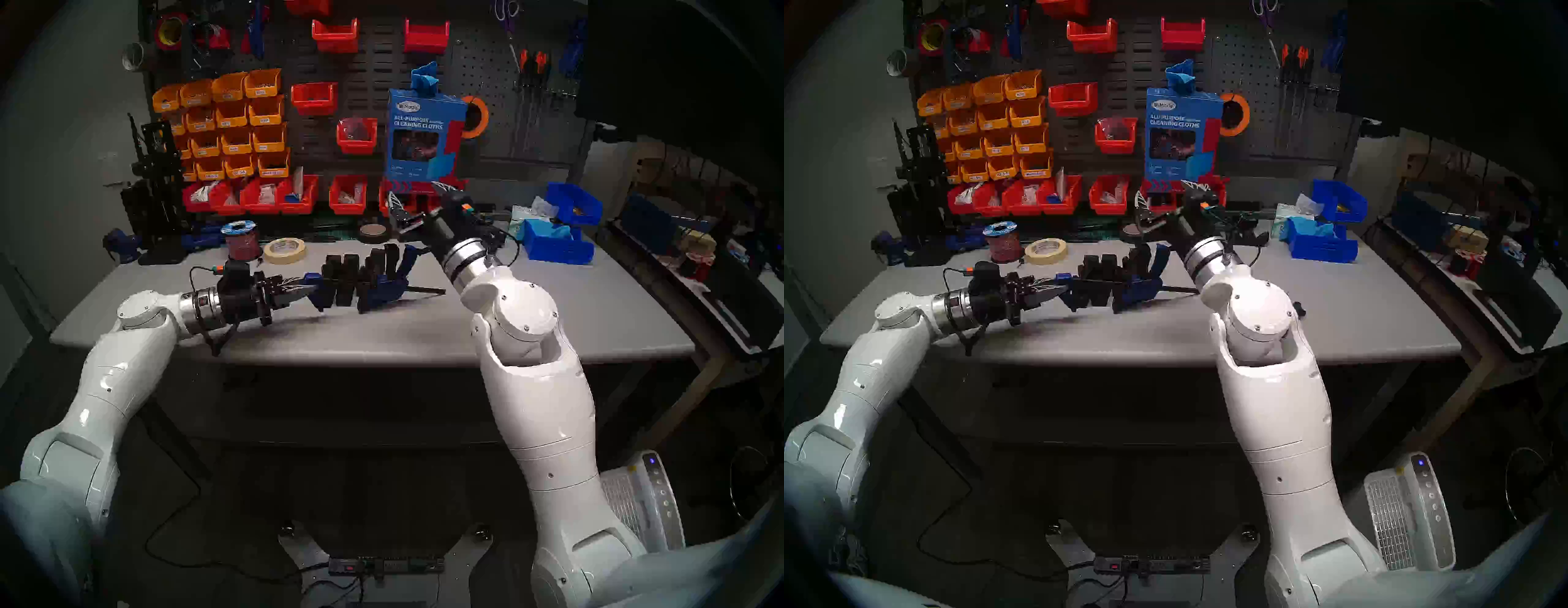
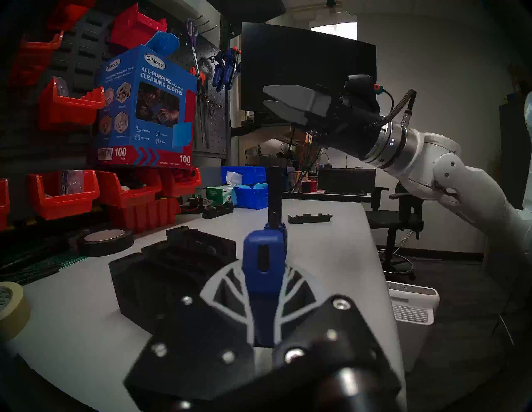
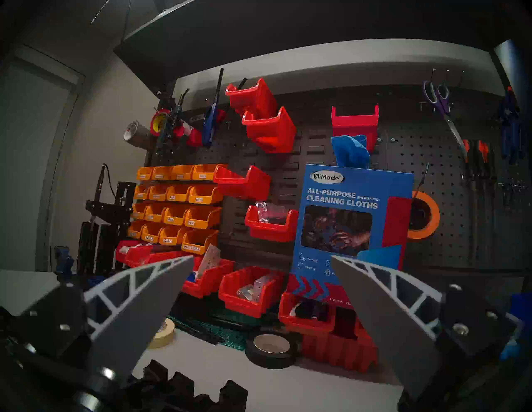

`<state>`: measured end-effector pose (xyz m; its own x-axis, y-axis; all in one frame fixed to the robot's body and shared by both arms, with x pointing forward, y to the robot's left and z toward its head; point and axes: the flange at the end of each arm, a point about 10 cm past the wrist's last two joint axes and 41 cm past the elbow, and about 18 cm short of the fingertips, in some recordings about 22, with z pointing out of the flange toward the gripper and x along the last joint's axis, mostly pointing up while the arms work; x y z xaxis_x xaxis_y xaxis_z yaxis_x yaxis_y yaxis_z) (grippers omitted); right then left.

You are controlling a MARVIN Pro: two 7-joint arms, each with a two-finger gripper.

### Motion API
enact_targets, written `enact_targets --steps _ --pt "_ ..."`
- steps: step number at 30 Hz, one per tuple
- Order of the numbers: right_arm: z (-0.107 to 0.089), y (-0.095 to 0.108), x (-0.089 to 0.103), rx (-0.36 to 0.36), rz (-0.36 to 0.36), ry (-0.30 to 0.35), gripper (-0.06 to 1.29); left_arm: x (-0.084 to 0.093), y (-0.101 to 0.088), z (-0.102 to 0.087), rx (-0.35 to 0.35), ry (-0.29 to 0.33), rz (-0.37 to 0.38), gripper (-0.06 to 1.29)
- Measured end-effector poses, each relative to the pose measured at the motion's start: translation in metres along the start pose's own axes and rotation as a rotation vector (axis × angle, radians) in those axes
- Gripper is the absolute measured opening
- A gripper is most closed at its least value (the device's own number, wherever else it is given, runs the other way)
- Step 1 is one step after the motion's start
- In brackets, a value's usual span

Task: Clamp the two 3D printed pieces together with the clamp

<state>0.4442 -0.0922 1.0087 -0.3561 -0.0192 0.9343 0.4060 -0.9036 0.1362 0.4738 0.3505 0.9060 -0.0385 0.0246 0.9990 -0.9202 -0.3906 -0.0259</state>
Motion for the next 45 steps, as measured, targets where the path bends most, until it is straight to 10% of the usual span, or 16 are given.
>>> enact_targets --steps 45 --pt "-0.024 -0.082 0.001 -0.144 -0.068 -0.216 1.24 0.0 0.0 0.0 0.0 0.002 -0.001 0.05"
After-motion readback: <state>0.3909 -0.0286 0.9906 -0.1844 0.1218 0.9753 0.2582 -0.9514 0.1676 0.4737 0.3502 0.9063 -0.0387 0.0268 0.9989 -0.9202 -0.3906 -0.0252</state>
